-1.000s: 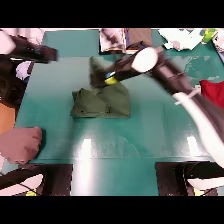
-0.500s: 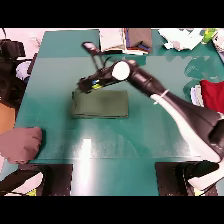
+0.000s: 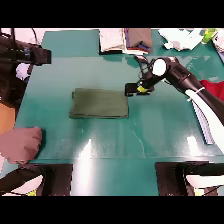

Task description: Fold the shirts.

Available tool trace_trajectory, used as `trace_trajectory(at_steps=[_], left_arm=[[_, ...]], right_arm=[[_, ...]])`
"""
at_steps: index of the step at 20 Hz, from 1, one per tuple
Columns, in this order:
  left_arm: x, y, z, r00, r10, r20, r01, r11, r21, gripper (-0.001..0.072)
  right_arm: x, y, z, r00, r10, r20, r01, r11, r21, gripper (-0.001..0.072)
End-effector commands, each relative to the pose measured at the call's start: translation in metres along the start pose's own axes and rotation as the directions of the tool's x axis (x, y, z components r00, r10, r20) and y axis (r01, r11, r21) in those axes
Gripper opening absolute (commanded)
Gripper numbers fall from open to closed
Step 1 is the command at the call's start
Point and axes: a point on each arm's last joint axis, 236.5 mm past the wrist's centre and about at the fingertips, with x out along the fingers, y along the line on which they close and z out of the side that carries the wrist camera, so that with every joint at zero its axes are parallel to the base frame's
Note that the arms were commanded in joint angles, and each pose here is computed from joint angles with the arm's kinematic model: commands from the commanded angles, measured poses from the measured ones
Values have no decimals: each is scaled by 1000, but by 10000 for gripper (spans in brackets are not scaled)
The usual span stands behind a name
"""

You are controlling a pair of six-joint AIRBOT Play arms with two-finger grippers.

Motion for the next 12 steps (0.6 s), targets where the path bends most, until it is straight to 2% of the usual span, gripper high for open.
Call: trace_trajectory(at_steps=[1,6,9,11,12], left_arm=[[10,-14,-4,999,-30,-25,31,999,31,31],[10,-14,-7,999,-29,-38,30,999,32,32],[10,-14,-10,998,-29,-47,30,999,31,32],[10,-14,-10,998,-29,-48,31,999,31,32],[10,-15,-10,998,-34,-48,36,999,29,32]], right_arm=[[30,-12,-25,992,32,-122,-14,989,147,668],[85,9,-34,979,99,-180,-58,974,217,666],[102,26,-24,978,161,-136,-121,957,262,642],[105,34,-15,983,164,-84,-140,961,238,530],[106,37,-12,984,165,-65,-148,966,212,373]])
